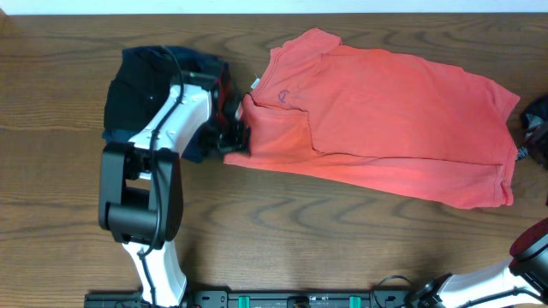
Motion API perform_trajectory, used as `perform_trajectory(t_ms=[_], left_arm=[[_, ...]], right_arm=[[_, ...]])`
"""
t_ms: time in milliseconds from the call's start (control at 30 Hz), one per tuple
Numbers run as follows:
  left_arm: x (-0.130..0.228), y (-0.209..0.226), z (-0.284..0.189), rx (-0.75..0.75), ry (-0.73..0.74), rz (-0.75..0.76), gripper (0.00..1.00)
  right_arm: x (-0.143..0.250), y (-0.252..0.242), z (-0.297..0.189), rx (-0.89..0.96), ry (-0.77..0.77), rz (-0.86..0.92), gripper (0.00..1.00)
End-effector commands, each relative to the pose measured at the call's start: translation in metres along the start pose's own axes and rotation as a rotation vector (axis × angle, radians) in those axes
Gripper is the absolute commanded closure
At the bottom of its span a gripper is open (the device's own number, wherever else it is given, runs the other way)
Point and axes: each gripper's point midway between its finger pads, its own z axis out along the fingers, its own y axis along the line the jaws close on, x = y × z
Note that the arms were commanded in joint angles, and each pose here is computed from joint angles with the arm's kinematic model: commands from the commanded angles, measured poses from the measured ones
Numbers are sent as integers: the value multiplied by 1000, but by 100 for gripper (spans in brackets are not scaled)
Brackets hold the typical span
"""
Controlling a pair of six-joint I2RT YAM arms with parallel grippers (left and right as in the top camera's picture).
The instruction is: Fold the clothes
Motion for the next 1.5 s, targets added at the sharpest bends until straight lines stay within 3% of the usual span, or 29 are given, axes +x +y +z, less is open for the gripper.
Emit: perform_trajectory(t_ms=[0, 133, 367, 533, 700, 767, 900, 933, 1100, 1333, 1367, 1467], left_arm=[[-27, -48, -61, 78, -191, 190, 24], [-66, -62, -88, -7, -349, 292, 20], [-134, -75, -91, -6, -506, 375, 19], [-174, -75, -61, -7, -562, 412, 19], [-189, -63, -20, -26, -531, 434, 21], [-189, -58, -4, -31, -501, 436, 31], [-184, -43, 17, -85, -442, 436, 72], [-184, -35, 23, -117, -427, 425, 77], [-159, -19, 37, -159, -301, 389, 85], [-131, -22, 9, -162, -244, 373, 22], [-132, -23, 2, -162, -256, 376, 16], [-141, -22, -15, -204, -319, 380, 12]], right_arm=[[-21, 38, -20, -43, -57, -74, 54], [-24, 61, -26, -66, -46, -69, 51], [9, 83, -25, -72, 92, -86, 48], [32, 92, -23, -72, 174, -105, 48], [49, 93, -24, -68, 239, -114, 49], [51, 92, -25, -63, 249, -110, 49], [52, 88, -25, -41, 251, -109, 50], [52, 87, -25, -33, 251, -110, 50], [56, 72, -26, 49, 270, -107, 47], [61, 59, -22, 108, 288, -101, 44], [62, 58, -20, 109, 295, -98, 44], [65, 55, -15, 111, 312, -91, 44]])
